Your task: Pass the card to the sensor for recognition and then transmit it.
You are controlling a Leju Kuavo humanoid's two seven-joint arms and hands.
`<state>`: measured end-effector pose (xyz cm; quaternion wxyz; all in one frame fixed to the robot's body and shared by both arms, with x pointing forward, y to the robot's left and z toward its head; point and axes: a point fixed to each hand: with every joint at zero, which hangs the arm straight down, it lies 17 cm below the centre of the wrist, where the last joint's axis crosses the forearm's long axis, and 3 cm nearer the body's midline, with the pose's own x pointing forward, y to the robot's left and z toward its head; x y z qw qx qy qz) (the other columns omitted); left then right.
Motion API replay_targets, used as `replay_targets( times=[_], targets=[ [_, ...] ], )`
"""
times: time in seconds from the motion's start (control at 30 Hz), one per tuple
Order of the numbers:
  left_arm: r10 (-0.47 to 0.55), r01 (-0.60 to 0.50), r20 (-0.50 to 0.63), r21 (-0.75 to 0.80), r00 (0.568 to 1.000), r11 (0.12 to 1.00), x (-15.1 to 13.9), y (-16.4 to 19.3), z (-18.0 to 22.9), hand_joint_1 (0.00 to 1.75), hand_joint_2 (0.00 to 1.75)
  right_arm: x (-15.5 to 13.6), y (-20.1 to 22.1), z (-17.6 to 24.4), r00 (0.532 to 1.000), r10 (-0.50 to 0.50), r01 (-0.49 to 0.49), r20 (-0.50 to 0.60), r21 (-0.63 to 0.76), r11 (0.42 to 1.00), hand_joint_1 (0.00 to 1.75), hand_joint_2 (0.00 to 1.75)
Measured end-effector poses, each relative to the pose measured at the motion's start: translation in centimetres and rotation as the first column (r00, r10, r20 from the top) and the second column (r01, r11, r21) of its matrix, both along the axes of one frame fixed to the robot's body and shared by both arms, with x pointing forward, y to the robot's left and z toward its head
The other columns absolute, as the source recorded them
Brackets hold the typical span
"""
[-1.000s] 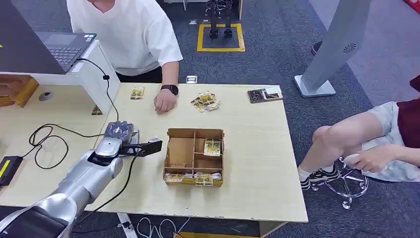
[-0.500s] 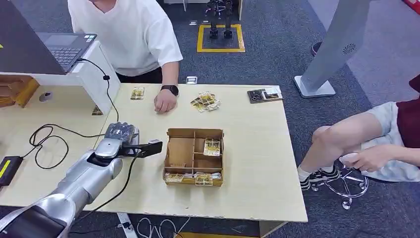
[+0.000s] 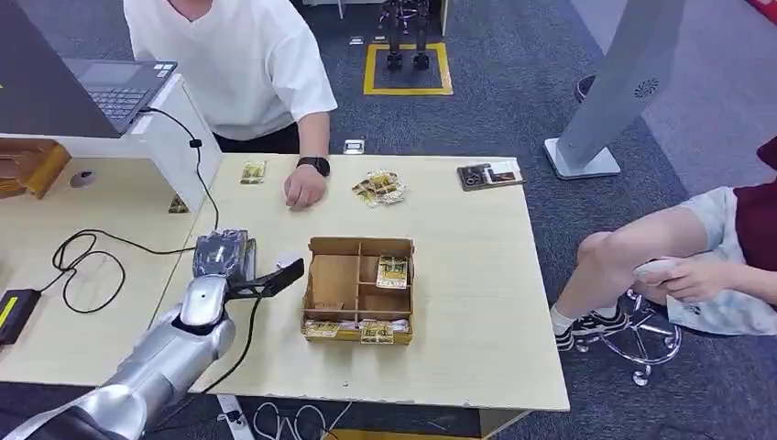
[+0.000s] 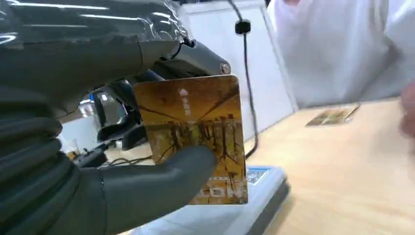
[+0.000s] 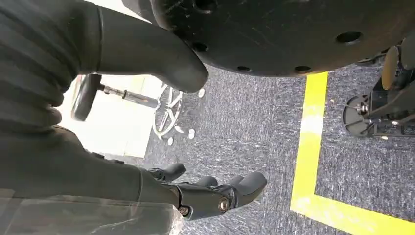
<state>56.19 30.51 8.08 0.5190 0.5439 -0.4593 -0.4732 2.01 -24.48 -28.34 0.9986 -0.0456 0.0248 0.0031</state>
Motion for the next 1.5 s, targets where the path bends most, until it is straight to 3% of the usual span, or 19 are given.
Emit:
replay_targets(
  times=[0.2,0.33,0.57,0.6,0.83,1.43,1.5],
  targets=[
    [-0.036,0.049,0.201,-0.06,0.979,0.997,-0.8,-1.4,3.4,1.75,1.75,0.0,-0.1,0.0,1.0,0.003,-0.003,0.003,-0.006,1.0,0.0,1.75],
    [-0.072,0.125,0.385,-0.113,0.92,0.986,-2.0,-2.8,7.4,1.75,1.75,0.1,-0.1,0.0,1.0,0.005,-0.005,0.009,-0.009,1.0,0.0,1.75],
    [-0.093,0.213,0.483,-0.2,0.871,0.956,-3.2,-4.4,10.6,1.75,1.75,0.2,-0.1,0.0,1.0,0.021,-0.021,0.015,-0.01,1.0,0.0,1.75],
    [-0.089,0.225,0.497,-0.22,0.863,0.949,-3.3,-4.5,11.0,1.68,1.75,0.2,-0.1,0.0,1.0,0.023,-0.023,0.016,-0.01,1.0,0.0,1.75],
    [-0.027,0.242,0.511,-0.359,0.859,0.901,-2.4,-5.2,12.3,1.75,1.75,0.3,-0.1,0.0,0.999,0.043,-0.043,0.019,-0.01,0.999,0.0,1.75],
    [-0.047,0.223,0.464,-0.332,0.885,0.917,1.0,-7.8,13.0,1.75,1.75,0.4,-0.2,0.0,0.997,0.076,-0.075,0.023,-0.013,0.997,0.0,1.75],
    [-0.055,0.222,0.455,-0.322,0.889,0.92,1.1,-8.0,12.7,1.48,1.75,0.4,-0.2,0.0,0.997,0.076,-0.075,0.023,-0.012,0.997,0.0,1.75]
  ],
)
